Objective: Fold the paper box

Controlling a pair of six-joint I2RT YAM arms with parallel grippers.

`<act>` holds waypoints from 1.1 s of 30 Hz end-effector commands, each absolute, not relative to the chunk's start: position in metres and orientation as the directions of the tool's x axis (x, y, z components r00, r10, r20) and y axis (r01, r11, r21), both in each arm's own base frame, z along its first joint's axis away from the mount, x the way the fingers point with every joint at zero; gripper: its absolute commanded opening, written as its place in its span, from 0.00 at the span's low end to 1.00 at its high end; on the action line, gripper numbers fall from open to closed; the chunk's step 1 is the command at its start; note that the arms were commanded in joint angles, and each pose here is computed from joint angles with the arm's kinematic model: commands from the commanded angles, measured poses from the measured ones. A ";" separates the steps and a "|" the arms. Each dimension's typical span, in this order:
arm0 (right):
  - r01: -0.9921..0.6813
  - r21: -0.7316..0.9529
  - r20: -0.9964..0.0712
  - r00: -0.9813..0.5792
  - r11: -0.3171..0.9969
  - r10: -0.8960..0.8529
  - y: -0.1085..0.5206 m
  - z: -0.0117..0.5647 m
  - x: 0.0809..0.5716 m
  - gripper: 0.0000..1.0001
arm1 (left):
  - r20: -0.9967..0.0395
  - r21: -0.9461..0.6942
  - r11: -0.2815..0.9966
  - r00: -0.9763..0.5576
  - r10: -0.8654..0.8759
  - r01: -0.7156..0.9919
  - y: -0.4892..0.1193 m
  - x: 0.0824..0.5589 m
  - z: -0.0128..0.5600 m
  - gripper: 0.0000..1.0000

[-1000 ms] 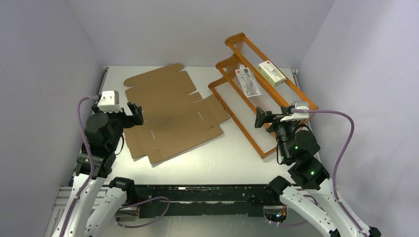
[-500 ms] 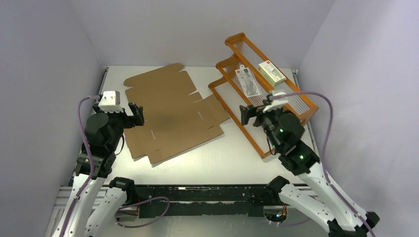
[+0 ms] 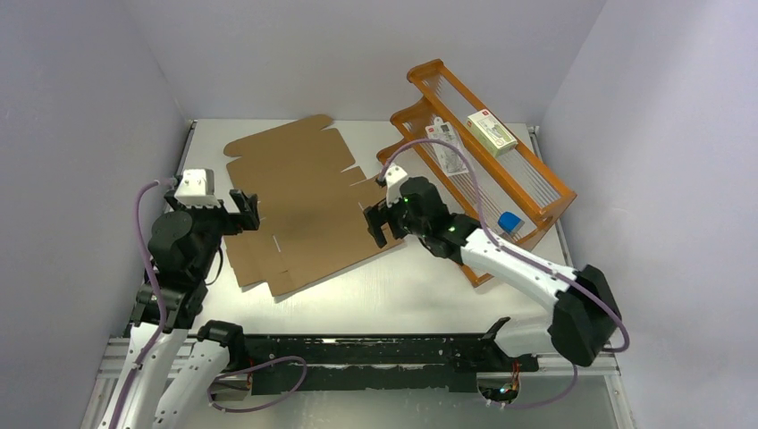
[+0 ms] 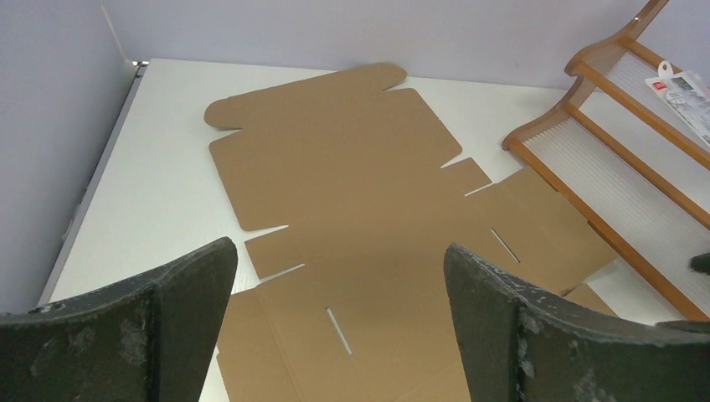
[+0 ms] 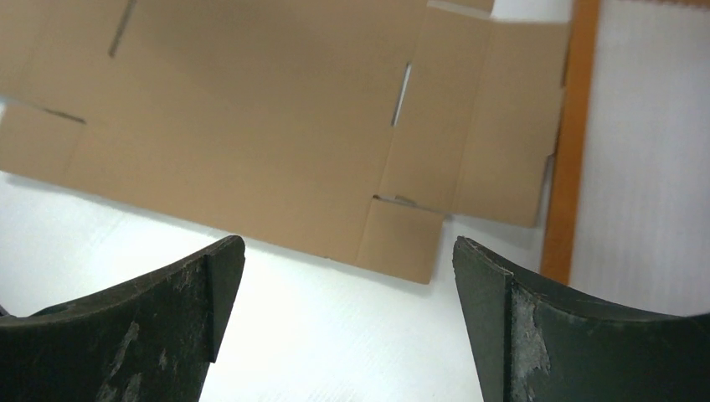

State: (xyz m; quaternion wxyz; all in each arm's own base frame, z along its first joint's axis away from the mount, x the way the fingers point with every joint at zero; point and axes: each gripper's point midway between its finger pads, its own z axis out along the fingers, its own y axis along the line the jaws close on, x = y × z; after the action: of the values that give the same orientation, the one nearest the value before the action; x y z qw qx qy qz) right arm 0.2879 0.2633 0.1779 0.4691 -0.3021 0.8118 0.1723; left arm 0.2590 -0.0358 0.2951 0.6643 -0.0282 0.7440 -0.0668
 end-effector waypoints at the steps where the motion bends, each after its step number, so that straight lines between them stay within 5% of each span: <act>1: -0.688 0.031 -0.802 -0.450 0.726 -0.392 0.269 0.132 0.279 1.00 | -0.988 -0.132 0.989 -0.084 -0.126 0.065 -0.039 0.258 0.301 0.98; 8: -0.624 0.097 -0.671 -0.616 0.775 -0.412 0.239 0.068 0.280 1.00 | -0.989 -0.130 0.988 -0.082 -0.123 0.088 -0.044 0.257 0.301 0.98; 18: -0.502 0.263 -0.615 -0.745 0.824 -0.258 0.209 0.035 0.297 1.00 | -0.989 -0.127 0.986 -0.085 -0.119 0.103 -0.047 0.256 0.301 0.98; 33: -0.262 0.152 -0.743 -0.666 0.953 -0.065 0.170 0.041 0.385 1.00 | -0.990 -0.123 0.988 -0.085 -0.115 0.096 -0.046 0.256 0.301 0.98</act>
State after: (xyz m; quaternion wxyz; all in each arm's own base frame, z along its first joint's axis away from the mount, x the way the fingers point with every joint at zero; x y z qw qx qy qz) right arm 0.3403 0.1857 0.0269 0.3373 -0.1403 0.9173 0.1583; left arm 0.2557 -0.0440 0.2940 0.6650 -0.0119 0.7429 -0.0759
